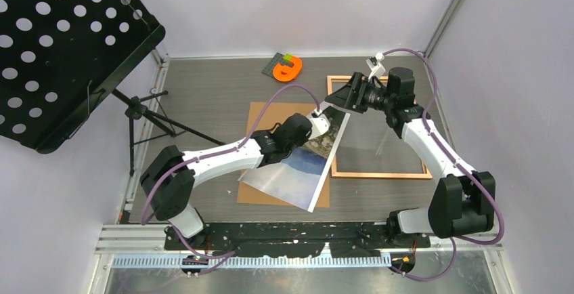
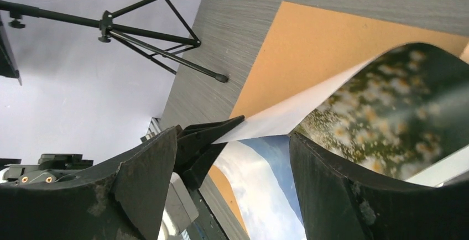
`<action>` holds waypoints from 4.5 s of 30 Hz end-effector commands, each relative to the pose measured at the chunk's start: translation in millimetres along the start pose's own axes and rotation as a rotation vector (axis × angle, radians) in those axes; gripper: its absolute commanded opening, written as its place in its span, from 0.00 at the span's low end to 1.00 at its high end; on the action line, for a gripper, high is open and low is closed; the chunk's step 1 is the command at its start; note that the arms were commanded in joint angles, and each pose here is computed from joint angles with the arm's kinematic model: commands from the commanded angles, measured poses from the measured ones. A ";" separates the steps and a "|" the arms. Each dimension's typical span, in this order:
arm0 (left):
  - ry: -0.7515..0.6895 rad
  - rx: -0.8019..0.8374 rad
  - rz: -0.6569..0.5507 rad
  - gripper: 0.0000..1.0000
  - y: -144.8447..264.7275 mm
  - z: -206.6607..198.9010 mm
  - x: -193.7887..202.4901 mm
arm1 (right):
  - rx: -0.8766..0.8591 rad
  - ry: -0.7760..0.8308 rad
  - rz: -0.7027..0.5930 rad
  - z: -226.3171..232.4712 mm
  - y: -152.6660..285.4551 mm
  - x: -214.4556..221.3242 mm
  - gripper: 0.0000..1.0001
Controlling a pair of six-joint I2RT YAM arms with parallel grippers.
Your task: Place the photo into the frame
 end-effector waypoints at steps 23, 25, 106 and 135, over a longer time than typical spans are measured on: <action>-0.016 -0.104 -0.023 0.00 -3.8 -3.9 -39.7 | 0.161 -0.171 0.004 -58.1 -39.3 28.2 0.65; -0.023 -0.103 -0.020 0.00 -4.5 -6.0 -40.8 | 0.161 -0.181 0.015 -60.9 -43.5 30.6 0.63; 0.434 0.142 -0.298 1.00 108.4 118.7 -64.2 | -0.280 0.125 0.051 79.2 143.6 -21.9 0.06; 0.434 0.191 -0.312 1.00 106.9 108.8 -65.6 | -0.252 0.058 -0.001 72.6 188.6 -39.1 0.06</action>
Point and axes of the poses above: each gripper's point midway between its finger pads, its own y axis back along the fingers, its own z axis along the line the jaws close on, x = y × z, the point moved 3 cm from there along y, back along the fingers, and after that the axes turned 14 degrees about -y, right-handed, at the moved point
